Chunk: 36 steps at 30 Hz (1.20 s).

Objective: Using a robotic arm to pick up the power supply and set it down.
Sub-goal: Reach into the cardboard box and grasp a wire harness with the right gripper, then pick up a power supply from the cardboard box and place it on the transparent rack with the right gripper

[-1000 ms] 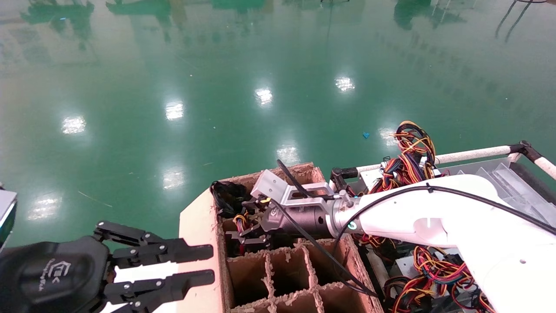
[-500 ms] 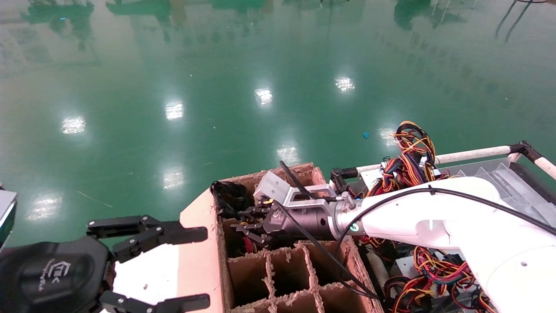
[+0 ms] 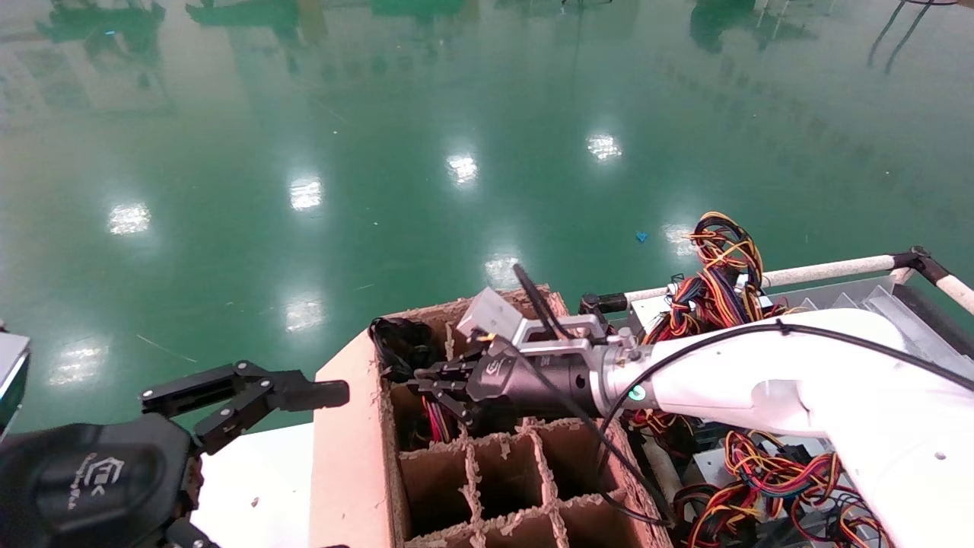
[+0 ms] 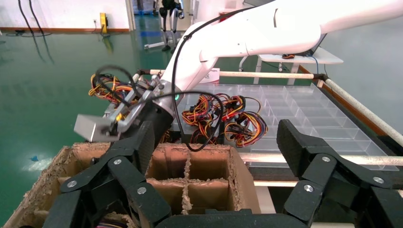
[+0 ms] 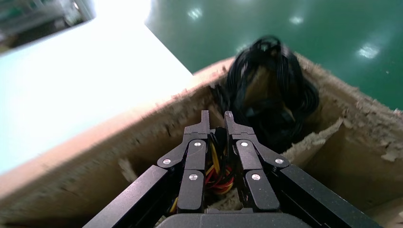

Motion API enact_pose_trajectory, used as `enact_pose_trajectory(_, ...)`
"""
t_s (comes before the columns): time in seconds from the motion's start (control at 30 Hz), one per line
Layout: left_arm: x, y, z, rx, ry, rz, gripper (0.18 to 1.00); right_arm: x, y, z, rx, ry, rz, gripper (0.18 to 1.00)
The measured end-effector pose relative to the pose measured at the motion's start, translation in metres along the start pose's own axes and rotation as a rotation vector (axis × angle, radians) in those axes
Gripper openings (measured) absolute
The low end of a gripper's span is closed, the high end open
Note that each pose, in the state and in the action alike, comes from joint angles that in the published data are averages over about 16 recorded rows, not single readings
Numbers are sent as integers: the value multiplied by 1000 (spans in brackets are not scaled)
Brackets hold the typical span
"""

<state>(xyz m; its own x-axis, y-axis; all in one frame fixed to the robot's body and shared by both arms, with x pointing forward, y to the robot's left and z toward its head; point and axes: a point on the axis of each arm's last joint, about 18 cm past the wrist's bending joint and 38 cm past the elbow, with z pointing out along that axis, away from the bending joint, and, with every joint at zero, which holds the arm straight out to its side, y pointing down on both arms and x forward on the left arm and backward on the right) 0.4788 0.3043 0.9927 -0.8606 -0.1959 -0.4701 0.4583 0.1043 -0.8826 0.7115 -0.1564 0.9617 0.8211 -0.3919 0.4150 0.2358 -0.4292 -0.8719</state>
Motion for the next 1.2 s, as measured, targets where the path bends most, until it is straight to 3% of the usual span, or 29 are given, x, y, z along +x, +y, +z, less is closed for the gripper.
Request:
enact_pose_trajectory(0.33,0,0,0,0,0,0,978,8,-21,-34,123,-20,62,234)
enact_pose_trajectory(0.57,0,0,0,0,0,0,997,13,-50,-66,236,-42,73,234)
enact_pose_trajectory(0.9,0,0,0,0,0,0,1001,24,-108,-131,368,-48,13,233)
enact_pose_trajectory(1.2,0,0,0,0,0,0,1001,36,-148,-210,414,18,-64,233)
